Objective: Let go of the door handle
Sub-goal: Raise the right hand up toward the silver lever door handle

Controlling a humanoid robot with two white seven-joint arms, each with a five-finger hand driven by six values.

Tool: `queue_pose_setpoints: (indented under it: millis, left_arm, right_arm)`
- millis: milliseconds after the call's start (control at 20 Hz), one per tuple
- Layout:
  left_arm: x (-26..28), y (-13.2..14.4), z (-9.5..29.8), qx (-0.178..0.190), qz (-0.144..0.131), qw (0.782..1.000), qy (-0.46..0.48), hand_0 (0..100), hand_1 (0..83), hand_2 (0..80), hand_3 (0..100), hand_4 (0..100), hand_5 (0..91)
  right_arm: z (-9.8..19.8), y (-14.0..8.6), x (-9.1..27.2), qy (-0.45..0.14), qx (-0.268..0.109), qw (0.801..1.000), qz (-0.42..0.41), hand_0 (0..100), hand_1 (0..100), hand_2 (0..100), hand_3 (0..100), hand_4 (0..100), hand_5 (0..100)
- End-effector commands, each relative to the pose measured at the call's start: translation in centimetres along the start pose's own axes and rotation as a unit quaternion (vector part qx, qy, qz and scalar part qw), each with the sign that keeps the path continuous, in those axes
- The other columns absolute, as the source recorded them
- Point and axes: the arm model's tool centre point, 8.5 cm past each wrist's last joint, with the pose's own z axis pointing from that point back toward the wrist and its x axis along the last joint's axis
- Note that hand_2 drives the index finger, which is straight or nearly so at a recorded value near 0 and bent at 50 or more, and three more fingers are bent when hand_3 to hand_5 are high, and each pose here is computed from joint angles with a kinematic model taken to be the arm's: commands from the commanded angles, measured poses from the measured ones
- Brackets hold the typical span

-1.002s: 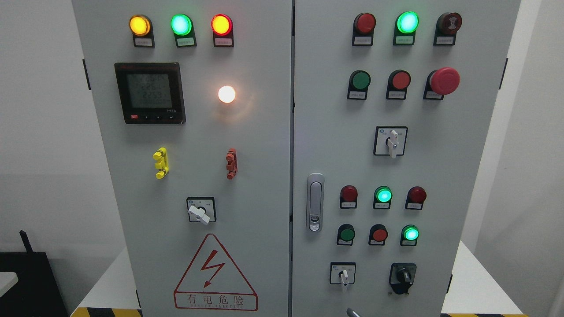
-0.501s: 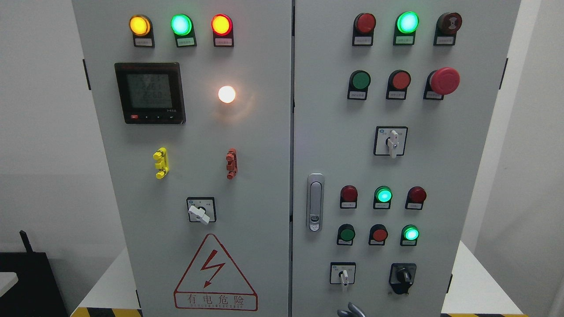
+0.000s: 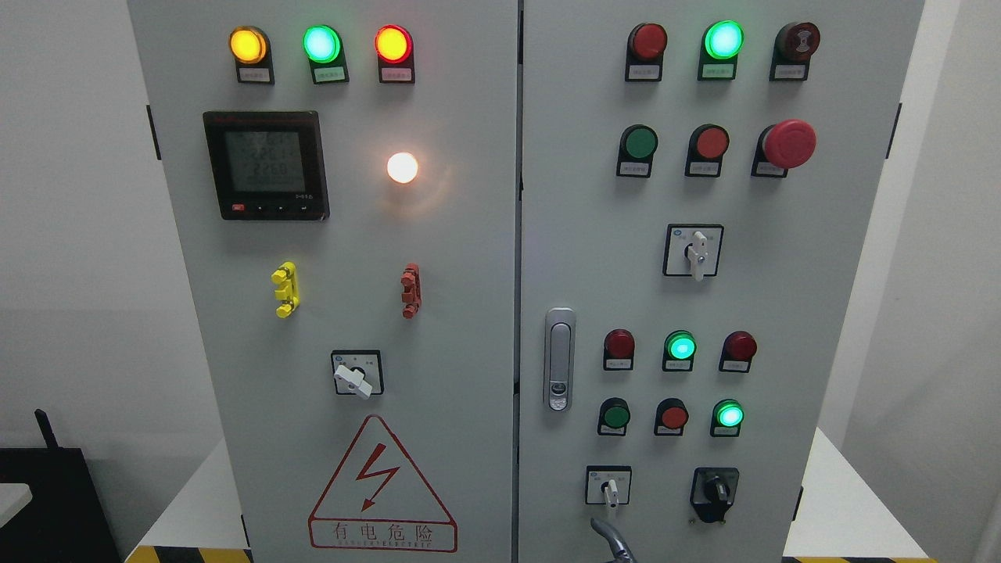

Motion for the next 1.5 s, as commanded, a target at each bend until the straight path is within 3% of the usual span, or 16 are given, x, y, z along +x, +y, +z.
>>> queue_pose_setpoints:
  millis: [0, 150, 251, 601, 1052, 1203, 1453]
  left_arm:
    - [0.3, 0.0, 0.0, -0.001, -0.014, 1.0, -0.005, 12, 38.9, 0.0, 0, 0, 0.0]
    - [0.3, 0.0, 0.0, -0.001, -0.014, 1.0, -0.005, 12, 38.9, 0.0, 0, 0, 0.0]
    - [0.3, 0.0, 0.0, -0.001, -0.014, 1.0, -0.005, 12, 38.9, 0.0, 0, 0, 0.0]
    - [0.3, 0.0, 0.0, -0.001, -0.014, 1.0, -0.005, 12, 38.9, 0.0, 0, 0, 0.0]
    - [0.3, 0.0, 0.0, -0.001, -0.014, 1.0, -0.005, 12, 38.9, 0.0, 0, 0, 0.0]
    - [0.3, 0.0, 0.0, -0.001, -0.014, 1.0, -0.005, 12, 38.9, 0.0, 0, 0, 0.0]
    - [0.3, 0.0, 0.0, -0.001, -0.014, 1.0, -0.005, 12, 38.9, 0.0, 0, 0, 0.0]
  right_arm:
    - [-2.6, 0.5, 0.9, -0.026, 0.002, 0.989, 0.146, 45, 30, 0, 91, 88, 96]
    - [-3.9, 0.8, 0.8, -0.018, -0.003, 0.988, 0.154, 42, 30, 0, 100, 96, 99]
    - [-4.5, 1.3, 1.5, -0.029, 0.001, 0.987, 0.161, 42, 30, 0, 100, 100, 99]
    - [-6.5, 1.8, 2.3, -0.047, 0.002, 0.972, 0.23, 42, 28, 0, 100, 100, 99]
    - [-9.0, 1.8, 1.3, -0.013, -0.004, 0.966, 0.257, 42, 28, 0, 100, 100, 100]
    - [-9.1, 1.7, 0.6, 0.026, -0.006, 0.965, 0.261, 42, 28, 0, 100, 100, 100]
    - [-9.2, 1.5, 0.4, 0.034, -0.007, 0.964, 0.262, 43, 29, 0, 100, 100, 100]
